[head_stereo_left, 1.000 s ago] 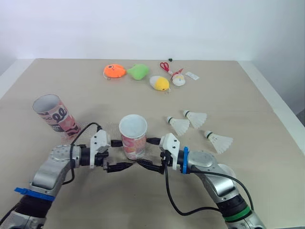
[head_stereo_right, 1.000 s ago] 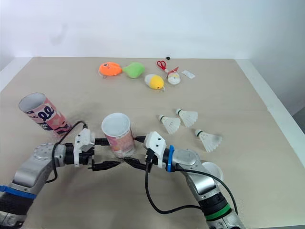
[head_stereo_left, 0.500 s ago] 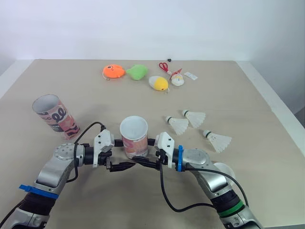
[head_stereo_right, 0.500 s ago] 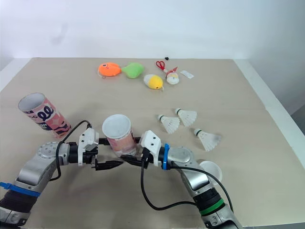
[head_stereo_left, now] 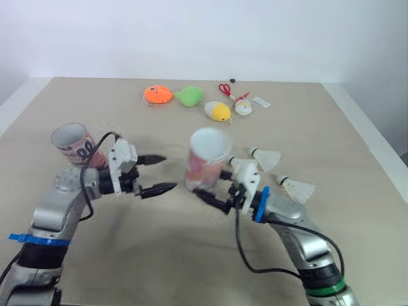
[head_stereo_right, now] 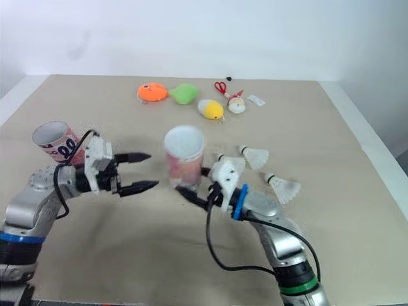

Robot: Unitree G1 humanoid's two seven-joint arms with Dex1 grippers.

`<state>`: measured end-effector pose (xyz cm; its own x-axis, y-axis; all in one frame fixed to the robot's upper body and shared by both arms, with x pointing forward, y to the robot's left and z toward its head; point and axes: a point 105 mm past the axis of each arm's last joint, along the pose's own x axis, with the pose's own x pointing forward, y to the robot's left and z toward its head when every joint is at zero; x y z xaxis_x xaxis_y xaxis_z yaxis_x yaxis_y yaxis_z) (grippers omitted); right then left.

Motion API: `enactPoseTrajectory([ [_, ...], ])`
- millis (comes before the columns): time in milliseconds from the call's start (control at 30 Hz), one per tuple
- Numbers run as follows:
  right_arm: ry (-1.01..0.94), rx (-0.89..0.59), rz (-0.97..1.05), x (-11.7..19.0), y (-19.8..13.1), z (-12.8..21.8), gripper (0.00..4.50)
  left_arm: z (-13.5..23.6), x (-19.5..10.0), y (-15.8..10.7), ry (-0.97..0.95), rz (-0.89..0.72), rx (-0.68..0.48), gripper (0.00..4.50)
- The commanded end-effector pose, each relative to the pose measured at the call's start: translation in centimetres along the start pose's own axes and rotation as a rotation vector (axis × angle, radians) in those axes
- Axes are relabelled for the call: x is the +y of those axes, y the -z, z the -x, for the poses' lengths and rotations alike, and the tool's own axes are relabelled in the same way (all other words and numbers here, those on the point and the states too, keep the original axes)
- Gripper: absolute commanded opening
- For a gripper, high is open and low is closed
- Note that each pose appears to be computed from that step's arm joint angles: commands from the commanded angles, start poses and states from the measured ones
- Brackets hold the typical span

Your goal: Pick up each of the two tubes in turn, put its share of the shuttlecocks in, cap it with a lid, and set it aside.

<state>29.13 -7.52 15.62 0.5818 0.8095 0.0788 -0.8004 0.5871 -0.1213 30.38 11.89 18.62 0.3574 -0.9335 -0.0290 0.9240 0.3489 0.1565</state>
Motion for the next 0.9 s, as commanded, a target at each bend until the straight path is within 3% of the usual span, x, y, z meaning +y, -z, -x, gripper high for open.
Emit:
enactPoseTrajectory([
  [33, 0.269, -0.129, 0.0, -3.1, -3.9, 2.9, 3.61, -3.1, -1.6, -2.9, 0.101, -0.037, -0.089, 4.5],
  [233, 0.775, -0.182, 0.021, -9.0, -5.6, 10.5, 3.61, -8.8, -3.5, -4.2, 0.249, -0.051, -0.152, 4.5],
  [433, 1.263, -0.109, -0.055, -13.1, -2.1, 20.8, 3.61, -14.6, -5.4, -4.8, 0.325, -0.157, -0.19, 4.5],
  [600, 1.382, -0.045, -0.089, -13.8, 0.3, 23.5, 3.61, -15.6, -6.7, -4.0, 0.368, -0.143, -0.186, 4.5],
  [900, 1.417, 0.094, -0.174, -13.3, 5.0, 24.1, 3.61, -14.9, -7.3, -2.9, 0.357, -0.126, -0.157, 4.5],
])
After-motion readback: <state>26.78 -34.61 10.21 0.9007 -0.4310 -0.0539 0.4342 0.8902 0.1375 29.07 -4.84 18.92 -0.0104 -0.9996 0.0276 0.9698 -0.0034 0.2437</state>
